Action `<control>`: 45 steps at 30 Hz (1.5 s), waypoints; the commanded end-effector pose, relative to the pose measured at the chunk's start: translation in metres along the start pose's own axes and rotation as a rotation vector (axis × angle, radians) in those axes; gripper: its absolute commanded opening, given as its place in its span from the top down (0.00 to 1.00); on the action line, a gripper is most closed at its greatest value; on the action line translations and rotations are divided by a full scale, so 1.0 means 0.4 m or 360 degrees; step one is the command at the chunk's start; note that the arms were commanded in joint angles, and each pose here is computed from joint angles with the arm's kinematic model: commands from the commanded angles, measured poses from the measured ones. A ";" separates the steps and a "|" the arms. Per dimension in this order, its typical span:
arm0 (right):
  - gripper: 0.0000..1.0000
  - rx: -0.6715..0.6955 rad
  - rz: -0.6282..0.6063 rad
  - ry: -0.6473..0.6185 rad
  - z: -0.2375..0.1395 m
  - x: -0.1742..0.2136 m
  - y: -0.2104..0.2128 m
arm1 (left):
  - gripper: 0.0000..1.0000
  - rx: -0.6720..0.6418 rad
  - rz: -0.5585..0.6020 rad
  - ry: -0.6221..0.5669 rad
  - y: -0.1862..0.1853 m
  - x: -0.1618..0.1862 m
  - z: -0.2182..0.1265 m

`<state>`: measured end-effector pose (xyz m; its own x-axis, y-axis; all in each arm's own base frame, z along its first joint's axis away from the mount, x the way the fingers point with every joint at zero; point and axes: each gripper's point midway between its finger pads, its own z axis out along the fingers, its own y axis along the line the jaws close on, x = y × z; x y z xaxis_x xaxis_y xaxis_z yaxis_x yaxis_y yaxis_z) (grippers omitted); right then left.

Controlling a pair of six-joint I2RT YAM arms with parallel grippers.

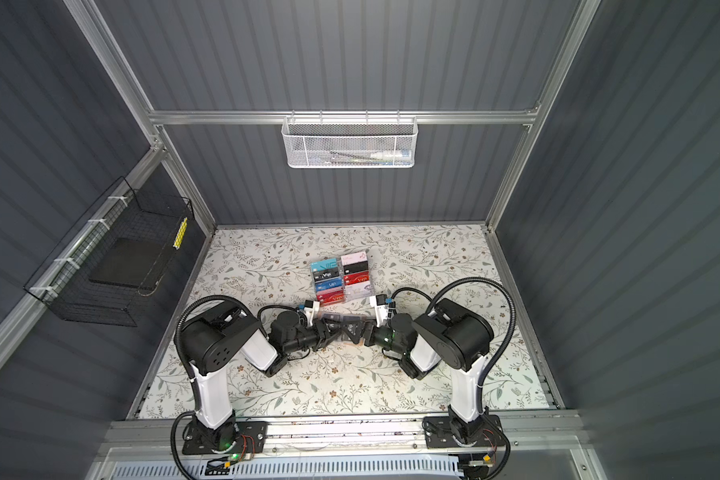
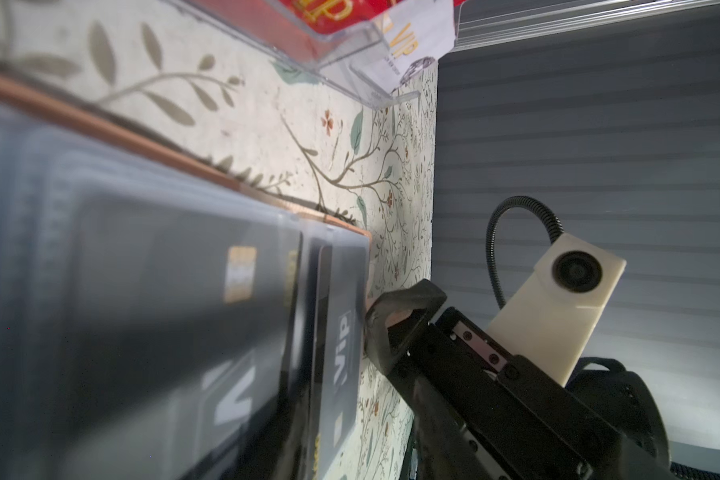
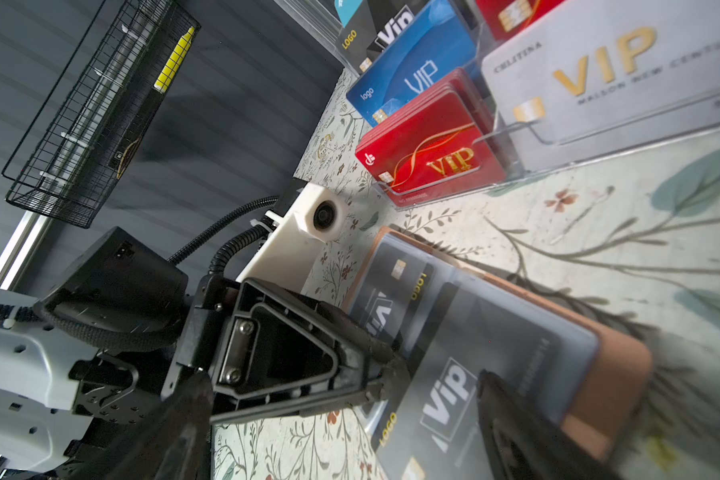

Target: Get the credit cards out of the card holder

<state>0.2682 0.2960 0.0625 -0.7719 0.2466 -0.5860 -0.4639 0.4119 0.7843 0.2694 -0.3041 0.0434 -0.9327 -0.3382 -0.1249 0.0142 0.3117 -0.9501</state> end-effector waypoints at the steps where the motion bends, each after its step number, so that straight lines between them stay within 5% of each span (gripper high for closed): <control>1: 0.01 0.0456 0.0356 0.0419 -0.068 0.220 -0.179 | 0.61 -0.0100 -0.0030 0.0063 0.056 0.037 -0.002; 45: 0.01 0.0383 0.0396 0.0379 -0.071 0.188 -0.160 | 0.81 -0.0086 0.0239 0.0105 0.014 0.048 0.032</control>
<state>0.2689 0.2934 0.0641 -0.7870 0.2529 -0.5628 -0.4509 0.3868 0.8044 0.2610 -0.3177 0.0363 -0.9412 -0.2530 -0.2241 0.1167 0.3789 -0.9180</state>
